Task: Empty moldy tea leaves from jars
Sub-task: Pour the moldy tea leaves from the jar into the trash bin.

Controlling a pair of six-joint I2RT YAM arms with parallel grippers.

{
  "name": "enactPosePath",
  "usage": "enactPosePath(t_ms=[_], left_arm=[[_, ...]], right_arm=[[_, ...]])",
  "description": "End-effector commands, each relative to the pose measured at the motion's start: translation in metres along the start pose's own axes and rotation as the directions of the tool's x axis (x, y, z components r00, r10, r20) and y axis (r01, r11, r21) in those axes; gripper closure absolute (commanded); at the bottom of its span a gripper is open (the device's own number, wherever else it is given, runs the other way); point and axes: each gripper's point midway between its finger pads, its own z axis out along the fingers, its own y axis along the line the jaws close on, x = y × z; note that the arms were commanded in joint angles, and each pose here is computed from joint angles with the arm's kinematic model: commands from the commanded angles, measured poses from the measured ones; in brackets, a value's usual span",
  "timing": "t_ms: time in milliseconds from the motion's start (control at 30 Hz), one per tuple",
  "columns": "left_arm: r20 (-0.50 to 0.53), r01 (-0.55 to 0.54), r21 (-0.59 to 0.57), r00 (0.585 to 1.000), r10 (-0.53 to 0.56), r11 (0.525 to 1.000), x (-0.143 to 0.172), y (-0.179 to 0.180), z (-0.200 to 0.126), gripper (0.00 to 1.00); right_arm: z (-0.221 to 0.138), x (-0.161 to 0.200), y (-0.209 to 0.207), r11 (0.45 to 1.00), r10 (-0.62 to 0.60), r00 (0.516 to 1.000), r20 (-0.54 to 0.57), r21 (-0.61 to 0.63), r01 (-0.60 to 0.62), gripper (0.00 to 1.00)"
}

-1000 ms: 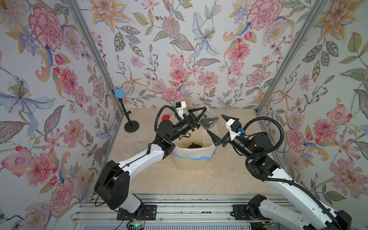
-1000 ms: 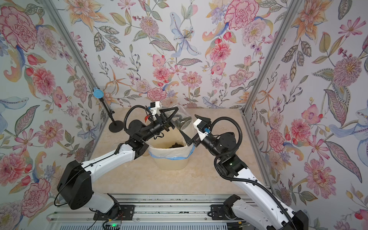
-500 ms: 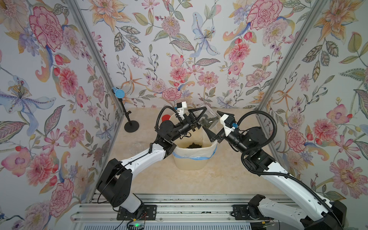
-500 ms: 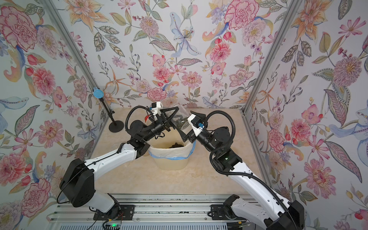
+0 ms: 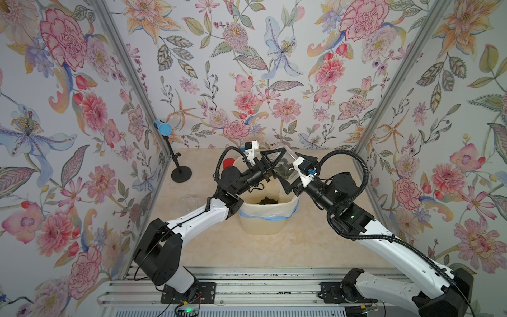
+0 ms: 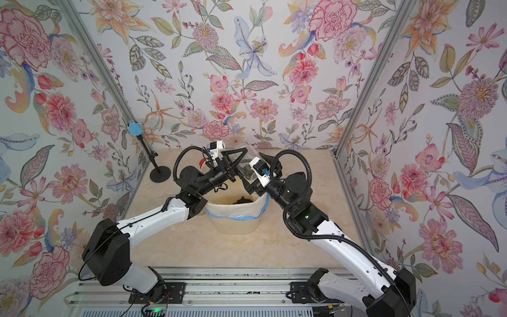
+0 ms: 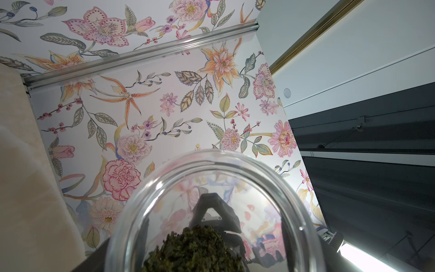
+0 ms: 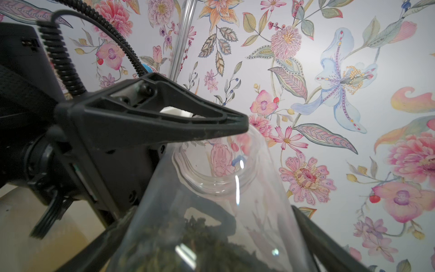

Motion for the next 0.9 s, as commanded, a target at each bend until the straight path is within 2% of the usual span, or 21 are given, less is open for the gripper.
enactPosePath(t_ms=[0, 533, 700, 733, 867], left_arm=[[0.011, -0.029, 0.125, 1.000, 0.028, 0.992, -0.001, -0.038, 0.003, 0.38], [0.003, -0.011, 0.139, 1.000, 0.011, 0.990, 0.002, -0.038, 0.003, 0.37], [-0.002, 0.002, 0.156, 1.000, -0.002, 0.988, 0.003, -0.041, 0.002, 0.37], [-0.003, 0.017, 0.131, 1.000, -0.016, 0.991, 0.003, -0.025, 0.005, 0.37], [-0.009, 0.021, 0.135, 1.000, -0.020, 0.991, 0.004, -0.025, 0.006, 0.37]], right_arm=[[0.001, -0.015, -0.008, 0.999, -0.021, 0.999, 0.029, 0.039, 0.020, 0.04], [-0.002, -0.022, -0.007, 1.000, 0.001, 0.998, 0.063, 0.027, -0.003, 0.14], [-0.004, -0.024, -0.006, 1.000, 0.009, 0.997, 0.082, 0.027, -0.011, 0.12], [-0.004, -0.024, -0.006, 1.000, 0.012, 0.996, 0.083, 0.027, -0.014, 0.12], [-0.004, -0.024, -0.006, 0.999, 0.013, 0.996, 0.088, 0.028, -0.015, 0.09]])
